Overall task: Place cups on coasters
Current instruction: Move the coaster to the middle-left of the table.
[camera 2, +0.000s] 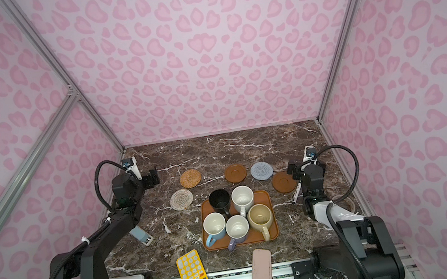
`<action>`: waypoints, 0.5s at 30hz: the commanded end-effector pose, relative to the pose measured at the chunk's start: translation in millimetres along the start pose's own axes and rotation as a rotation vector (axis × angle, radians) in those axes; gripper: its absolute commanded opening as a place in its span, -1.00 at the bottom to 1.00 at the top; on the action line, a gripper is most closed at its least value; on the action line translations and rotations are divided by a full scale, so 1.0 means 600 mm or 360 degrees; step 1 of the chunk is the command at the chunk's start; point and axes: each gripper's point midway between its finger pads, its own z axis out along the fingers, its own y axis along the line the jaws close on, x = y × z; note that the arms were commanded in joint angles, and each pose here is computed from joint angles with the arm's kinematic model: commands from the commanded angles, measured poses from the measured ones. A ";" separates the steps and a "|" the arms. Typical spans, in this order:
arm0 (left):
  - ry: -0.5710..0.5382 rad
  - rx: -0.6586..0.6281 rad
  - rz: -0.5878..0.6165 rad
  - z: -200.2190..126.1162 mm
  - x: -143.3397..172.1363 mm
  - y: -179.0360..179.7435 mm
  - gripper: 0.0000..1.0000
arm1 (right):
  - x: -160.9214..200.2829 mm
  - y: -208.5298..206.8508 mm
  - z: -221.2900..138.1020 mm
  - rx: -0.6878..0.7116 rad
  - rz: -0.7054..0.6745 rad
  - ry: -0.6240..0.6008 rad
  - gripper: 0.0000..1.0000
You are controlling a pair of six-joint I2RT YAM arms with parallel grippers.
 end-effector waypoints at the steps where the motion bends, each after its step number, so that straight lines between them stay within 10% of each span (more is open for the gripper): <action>1: 0.0005 0.0133 -0.0056 -0.024 -0.022 -0.029 0.94 | 0.013 -0.001 -0.011 0.0022 0.0285 0.0176 0.99; 5: -0.0120 0.0213 -0.0258 -0.075 -0.084 -0.045 0.94 | -0.007 -0.003 -0.014 0.0072 0.0677 0.0290 0.99; 15: -0.0115 0.0253 -0.0588 -0.189 -0.133 -0.051 0.94 | -0.079 0.189 -0.041 -0.0566 0.0134 0.0435 0.99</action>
